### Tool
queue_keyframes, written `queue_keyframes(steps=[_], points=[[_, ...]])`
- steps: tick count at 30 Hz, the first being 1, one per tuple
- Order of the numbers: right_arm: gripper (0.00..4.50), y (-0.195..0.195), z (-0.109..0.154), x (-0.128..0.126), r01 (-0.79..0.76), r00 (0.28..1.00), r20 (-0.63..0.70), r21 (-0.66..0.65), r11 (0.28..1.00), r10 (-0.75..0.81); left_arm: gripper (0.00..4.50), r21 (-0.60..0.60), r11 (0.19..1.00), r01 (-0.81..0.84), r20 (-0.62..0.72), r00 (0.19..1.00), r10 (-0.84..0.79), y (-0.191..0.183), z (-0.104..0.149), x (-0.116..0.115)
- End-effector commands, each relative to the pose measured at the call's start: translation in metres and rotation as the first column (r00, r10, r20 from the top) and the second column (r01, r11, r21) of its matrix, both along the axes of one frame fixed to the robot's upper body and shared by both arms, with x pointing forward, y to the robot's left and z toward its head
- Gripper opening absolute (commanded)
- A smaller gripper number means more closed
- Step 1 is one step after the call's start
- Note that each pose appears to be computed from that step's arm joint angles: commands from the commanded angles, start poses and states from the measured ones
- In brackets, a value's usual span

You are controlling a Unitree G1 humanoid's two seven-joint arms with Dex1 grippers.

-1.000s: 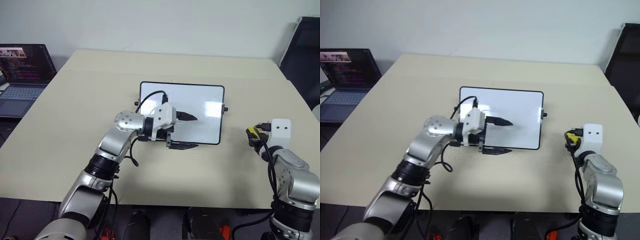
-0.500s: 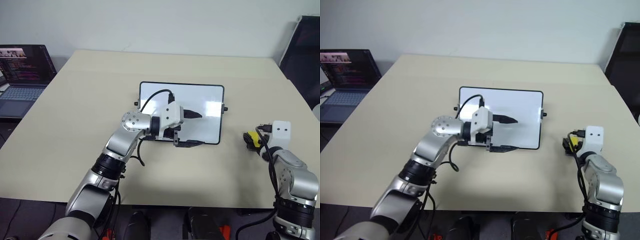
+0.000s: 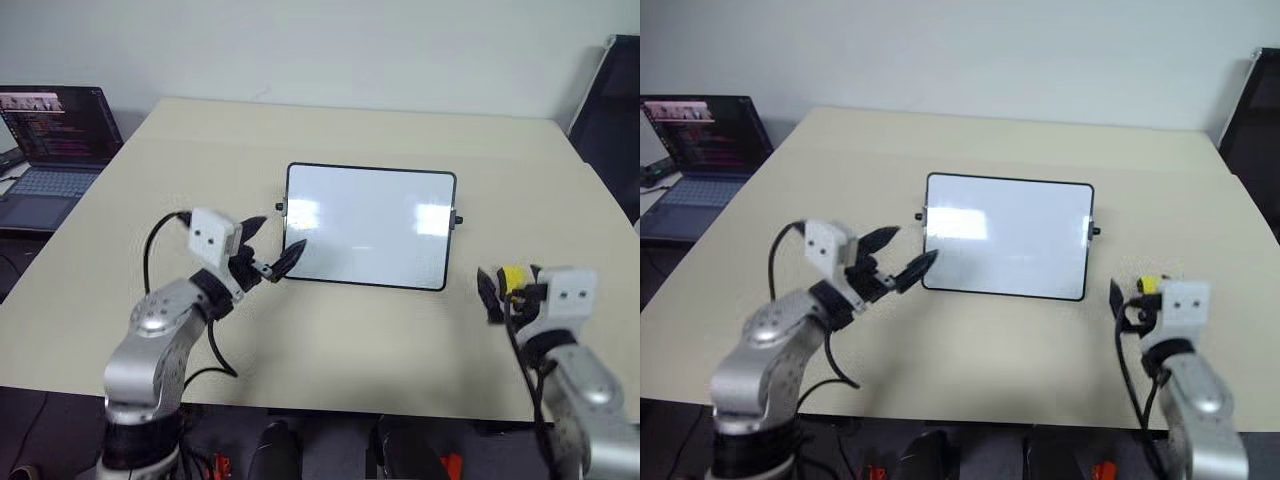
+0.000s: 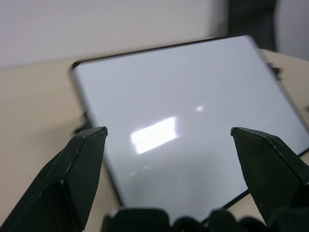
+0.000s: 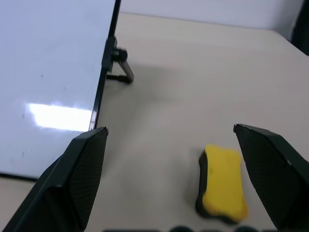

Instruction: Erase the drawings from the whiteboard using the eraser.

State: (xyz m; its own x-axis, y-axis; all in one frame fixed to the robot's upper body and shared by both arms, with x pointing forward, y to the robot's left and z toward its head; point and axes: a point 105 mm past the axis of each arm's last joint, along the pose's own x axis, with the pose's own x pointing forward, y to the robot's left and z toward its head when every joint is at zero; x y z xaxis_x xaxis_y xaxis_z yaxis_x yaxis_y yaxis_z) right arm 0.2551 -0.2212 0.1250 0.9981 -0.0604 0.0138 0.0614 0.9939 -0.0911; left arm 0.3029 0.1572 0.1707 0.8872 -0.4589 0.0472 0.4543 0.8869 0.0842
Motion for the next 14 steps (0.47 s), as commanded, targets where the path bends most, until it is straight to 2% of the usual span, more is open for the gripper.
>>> queue_keyframes(steps=[1,7,14], points=[[4.48,-0.01,0.003,-0.015,0.044,0.993,0.108,-0.017,0.999,-0.042,4.5,-0.001,0.988,-0.152,0.063,0.986,0.152,0.006,0.008,-0.009],[4.48,-0.009,-0.014,-0.025,-0.001,0.995,0.095,0.013,1.0,0.0,4.5,0.008,0.934,-0.356,-0.021,0.934,0.356,0.037,-0.024,-0.004],[4.48,-0.004,-0.01,-0.026,-0.023,0.997,0.08,0.006,1.0,0.023,4.5,0.019,0.91,-0.413,-0.093,0.906,0.413,0.053,-0.05,-0.006]])
